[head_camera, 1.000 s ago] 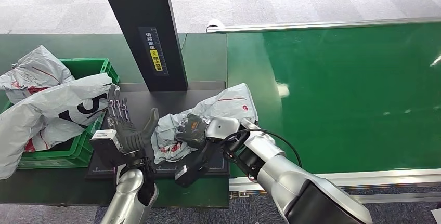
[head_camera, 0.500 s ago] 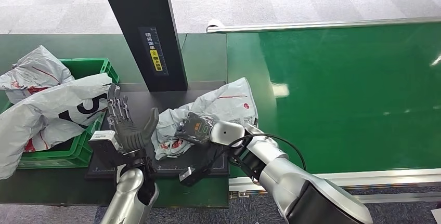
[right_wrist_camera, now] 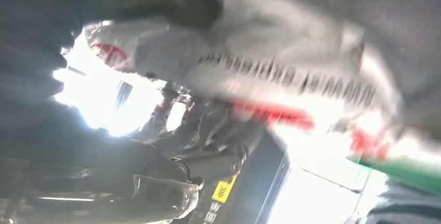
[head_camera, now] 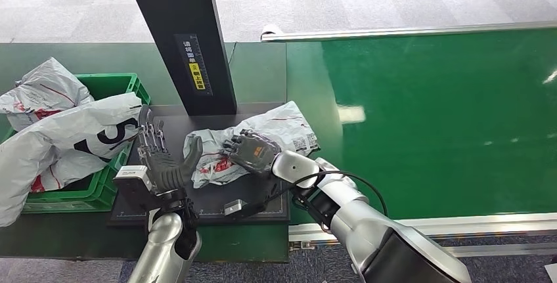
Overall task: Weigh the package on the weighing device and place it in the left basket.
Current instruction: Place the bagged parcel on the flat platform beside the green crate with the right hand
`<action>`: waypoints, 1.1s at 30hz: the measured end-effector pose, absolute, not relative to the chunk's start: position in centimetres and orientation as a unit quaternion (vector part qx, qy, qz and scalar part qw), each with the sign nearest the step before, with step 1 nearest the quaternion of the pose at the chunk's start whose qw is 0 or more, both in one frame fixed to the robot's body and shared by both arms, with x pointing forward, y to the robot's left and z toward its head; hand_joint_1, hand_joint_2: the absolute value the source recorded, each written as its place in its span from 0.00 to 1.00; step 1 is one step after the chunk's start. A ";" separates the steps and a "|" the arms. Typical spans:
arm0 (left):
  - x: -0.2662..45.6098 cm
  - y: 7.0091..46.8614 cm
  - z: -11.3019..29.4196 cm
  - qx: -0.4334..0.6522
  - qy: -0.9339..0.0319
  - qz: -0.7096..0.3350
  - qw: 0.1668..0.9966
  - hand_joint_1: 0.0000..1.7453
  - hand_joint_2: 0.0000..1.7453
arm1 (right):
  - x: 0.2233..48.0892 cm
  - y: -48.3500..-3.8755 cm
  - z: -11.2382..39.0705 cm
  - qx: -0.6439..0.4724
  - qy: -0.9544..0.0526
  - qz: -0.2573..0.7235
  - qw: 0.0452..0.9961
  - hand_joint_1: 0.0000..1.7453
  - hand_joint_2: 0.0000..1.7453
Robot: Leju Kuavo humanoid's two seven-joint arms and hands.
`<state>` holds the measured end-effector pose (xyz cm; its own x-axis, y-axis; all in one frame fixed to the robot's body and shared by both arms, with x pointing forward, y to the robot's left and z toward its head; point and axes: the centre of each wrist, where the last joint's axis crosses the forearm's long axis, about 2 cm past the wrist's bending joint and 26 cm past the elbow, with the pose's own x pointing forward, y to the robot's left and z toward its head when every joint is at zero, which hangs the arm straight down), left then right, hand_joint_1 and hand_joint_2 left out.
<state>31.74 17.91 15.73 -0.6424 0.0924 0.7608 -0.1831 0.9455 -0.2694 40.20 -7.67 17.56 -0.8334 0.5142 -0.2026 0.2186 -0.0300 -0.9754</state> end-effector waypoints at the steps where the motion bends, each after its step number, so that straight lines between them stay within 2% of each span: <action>1: 31.7 17.9 15.7 0.026 -0.892 0.162 0.422 0.00 1.00 | 40.2 -7.7 17.6 -0.267 -0.691 0.662 0.109 0.00 1.00; 15: 31.7 17.9 15.7 0.025 -0.893 0.155 0.421 0.00 1.00 | 40.5 -8.1 17.9 -0.244 -0.728 0.633 0.098 0.00 1.00; 20: 31.6 17.9 15.6 0.027 -0.893 0.150 0.422 0.00 1.00 | 40.6 -8.3 18.2 -0.222 -0.772 0.589 0.092 0.00 1.00; 22: 31.5 17.9 15.6 0.029 -0.893 0.150 0.423 0.00 1.00 | 40.6 -8.3 18.3 -0.197 -0.803 0.550 0.116 0.00 1.00; 26: 31.4 18.2 15.8 0.036 -0.893 0.152 0.423 0.00 1.00 | 40.2 -7.6 18.9 -0.124 -0.867 0.427 0.226 0.00 1.00; 30: 31.5 18.6 15.9 0.043 -0.892 0.157 0.422 0.00 1.00 | 39.5 -7.8 19.7 0.013 -0.898 0.274 0.343 0.00 1.00; 33: 31.2 19.1 15.7 0.052 -0.890 0.161 0.424 0.00 1.00 | 39.2 -9.5 20.1 0.092 -0.903 0.174 0.382 0.00 1.00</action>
<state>31.21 19.05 15.72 -0.6355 0.0434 0.7709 -0.2296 0.9427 -0.2423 39.23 -9.47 20.06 -0.6910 -0.0325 0.7221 -0.2992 0.9223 -0.2448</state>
